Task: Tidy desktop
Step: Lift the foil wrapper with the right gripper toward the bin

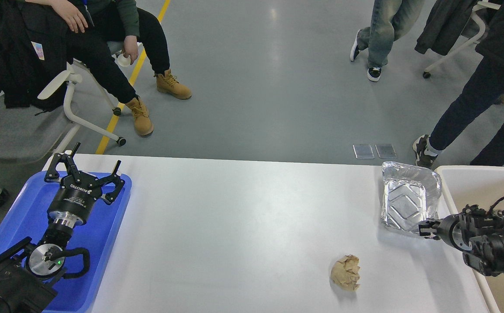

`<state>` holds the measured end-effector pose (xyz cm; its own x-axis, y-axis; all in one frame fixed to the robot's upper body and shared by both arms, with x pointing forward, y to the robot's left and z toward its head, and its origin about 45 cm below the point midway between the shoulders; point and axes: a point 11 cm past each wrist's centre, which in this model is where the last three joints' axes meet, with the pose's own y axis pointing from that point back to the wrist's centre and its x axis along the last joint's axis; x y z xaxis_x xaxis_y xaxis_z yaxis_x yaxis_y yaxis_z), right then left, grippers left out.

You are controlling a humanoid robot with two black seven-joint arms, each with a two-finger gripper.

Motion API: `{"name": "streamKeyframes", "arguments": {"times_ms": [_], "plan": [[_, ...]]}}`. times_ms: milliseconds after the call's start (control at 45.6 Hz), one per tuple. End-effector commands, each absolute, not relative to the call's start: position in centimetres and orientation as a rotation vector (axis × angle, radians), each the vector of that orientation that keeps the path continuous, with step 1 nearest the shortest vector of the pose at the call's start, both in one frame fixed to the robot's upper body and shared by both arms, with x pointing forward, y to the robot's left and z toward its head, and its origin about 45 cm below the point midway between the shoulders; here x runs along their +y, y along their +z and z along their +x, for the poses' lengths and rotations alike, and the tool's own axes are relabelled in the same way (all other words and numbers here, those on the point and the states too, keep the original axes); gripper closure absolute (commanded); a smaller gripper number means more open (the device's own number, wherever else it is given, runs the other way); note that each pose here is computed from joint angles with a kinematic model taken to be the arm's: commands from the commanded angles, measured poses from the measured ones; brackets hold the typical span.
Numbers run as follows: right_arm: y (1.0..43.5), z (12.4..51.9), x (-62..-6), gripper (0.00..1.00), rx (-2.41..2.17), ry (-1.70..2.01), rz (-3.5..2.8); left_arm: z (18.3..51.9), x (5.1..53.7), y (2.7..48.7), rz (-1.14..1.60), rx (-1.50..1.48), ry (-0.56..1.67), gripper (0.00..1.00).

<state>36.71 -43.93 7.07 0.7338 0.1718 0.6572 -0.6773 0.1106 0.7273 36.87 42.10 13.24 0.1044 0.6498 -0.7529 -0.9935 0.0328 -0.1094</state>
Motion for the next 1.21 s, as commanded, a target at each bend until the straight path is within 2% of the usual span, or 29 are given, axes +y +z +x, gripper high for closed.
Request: {"name": "streamKeyframes", "arguments": {"times_ms": [0,131,307,679,1183], "plan": [[6.9,36.6,-43.6,1.00,-0.458,0.651,1.342,36.9,42.1,13.2,-0.733,0.596,1.387,0.01],[7.1,36.7,-43.0,1.00,-0.455,0.651,1.373,36.9,42.1,13.2,-0.733,0.596,1.387,0.01],[9.4,38.1,-42.0,1.00,-0.487,0.620,1.435,36.9,42.1,13.2,-0.733,0.596,1.387,0.01],[22.7,42.1,-42.8,1.00,-0.645,0.549,1.528,36.9,42.0,13.2,-0.733,0.598,1.384,0.01],[38.2,41.3,-39.0,1.00,-0.600,0.503,1.645,36.9,42.0,13.2,-0.732,0.598,1.386,0.01]]}}
